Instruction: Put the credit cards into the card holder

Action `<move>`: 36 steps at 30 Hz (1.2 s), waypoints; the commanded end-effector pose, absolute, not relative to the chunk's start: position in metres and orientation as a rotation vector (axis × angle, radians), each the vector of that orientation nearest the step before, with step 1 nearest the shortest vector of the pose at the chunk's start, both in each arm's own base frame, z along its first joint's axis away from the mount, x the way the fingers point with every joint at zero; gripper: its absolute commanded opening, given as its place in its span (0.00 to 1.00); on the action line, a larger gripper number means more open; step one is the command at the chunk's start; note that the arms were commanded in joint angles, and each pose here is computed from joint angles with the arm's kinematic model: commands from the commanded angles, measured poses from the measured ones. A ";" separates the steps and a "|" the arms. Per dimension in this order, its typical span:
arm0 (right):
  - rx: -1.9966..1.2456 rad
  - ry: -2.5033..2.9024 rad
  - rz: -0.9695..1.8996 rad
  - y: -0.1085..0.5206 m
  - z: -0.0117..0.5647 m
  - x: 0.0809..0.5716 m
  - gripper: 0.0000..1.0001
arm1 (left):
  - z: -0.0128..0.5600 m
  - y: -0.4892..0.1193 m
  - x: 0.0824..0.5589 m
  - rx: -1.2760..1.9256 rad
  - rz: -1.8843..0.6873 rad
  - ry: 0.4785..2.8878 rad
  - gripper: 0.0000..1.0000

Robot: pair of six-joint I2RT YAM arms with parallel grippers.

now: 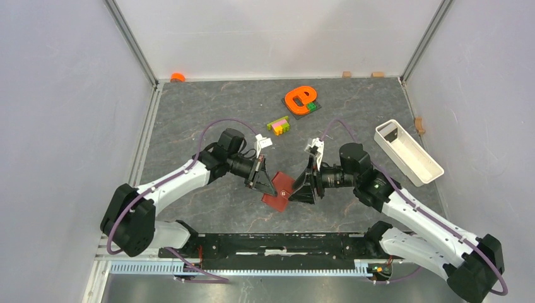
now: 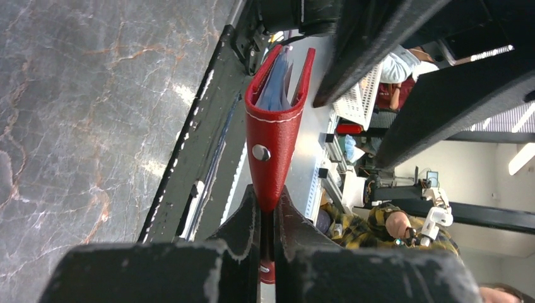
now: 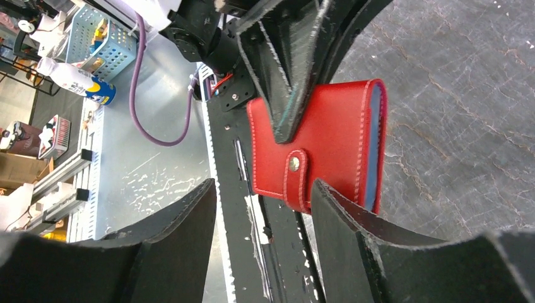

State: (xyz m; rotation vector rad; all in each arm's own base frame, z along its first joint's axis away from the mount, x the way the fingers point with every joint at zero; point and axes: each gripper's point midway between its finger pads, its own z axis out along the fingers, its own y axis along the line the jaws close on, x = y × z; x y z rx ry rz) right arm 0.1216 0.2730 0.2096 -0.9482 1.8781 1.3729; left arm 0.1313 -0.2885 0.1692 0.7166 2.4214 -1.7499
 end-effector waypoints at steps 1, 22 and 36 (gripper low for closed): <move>-0.964 1.895 1.350 0.275 0.198 0.127 0.62 | 0.191 -0.293 0.118 0.819 -1.878 2.294 0.02; -1.048 1.843 1.600 0.291 0.189 0.082 0.62 | 0.208 -0.292 0.116 0.892 -1.827 2.182 0.02; -1.115 1.719 1.699 0.297 0.209 0.068 0.56 | 0.199 -0.291 0.121 0.871 -1.782 2.221 0.02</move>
